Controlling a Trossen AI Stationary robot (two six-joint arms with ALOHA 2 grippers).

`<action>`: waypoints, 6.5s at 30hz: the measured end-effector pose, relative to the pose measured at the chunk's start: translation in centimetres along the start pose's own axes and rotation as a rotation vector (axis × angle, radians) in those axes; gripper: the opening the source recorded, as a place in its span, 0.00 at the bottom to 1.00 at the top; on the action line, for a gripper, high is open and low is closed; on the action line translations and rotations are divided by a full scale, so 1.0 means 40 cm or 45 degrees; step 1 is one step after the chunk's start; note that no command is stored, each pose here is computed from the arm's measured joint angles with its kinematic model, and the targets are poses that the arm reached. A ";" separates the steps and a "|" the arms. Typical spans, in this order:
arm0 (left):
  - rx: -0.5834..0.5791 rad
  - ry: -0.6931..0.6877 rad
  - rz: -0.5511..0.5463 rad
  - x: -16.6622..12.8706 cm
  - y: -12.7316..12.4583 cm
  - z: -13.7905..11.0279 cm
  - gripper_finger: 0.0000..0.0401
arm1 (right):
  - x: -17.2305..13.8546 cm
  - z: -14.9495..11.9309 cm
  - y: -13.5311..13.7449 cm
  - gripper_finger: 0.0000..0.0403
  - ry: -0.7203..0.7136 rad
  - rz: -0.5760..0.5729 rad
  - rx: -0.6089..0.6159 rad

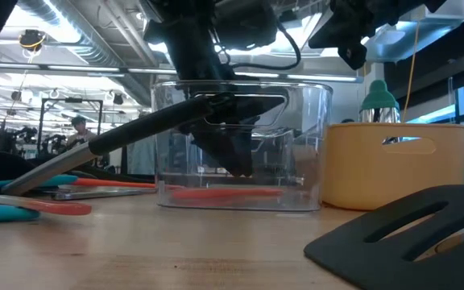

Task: Pick & Place Kitchen Items
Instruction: Put the orange spatula into the transparent bin, then put the silver table knife into the yellow bin

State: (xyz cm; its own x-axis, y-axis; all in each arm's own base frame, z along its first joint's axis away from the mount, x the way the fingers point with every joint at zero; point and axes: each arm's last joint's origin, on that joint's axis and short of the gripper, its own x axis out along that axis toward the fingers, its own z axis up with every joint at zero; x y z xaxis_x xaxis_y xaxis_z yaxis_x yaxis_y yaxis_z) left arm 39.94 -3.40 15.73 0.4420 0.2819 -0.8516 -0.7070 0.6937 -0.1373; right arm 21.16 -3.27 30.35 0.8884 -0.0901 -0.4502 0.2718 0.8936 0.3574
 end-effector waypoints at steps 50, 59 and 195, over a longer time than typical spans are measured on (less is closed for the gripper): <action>0.495 0.137 -0.116 -0.526 0.061 -0.163 0.29 | 0.000 -0.014 0.007 0.05 0.081 0.061 -0.006; 0.593 0.107 -0.166 -0.570 0.037 -0.243 0.29 | 0.000 -0.019 0.046 0.05 0.059 0.159 -0.083; 1.126 -0.283 -0.201 -0.454 -0.159 -0.398 0.29 | 0.122 -0.472 0.423 0.48 1.226 0.285 -0.393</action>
State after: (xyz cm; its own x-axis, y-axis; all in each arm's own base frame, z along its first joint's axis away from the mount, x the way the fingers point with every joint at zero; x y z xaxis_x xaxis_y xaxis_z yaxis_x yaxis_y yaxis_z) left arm 27.63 -23.49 24.00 0.6580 0.1984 -0.7264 0.0085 0.9626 0.2706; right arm 23.11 19.71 18.76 0.1979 0.3609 -0.9114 -0.0905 0.9325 0.3497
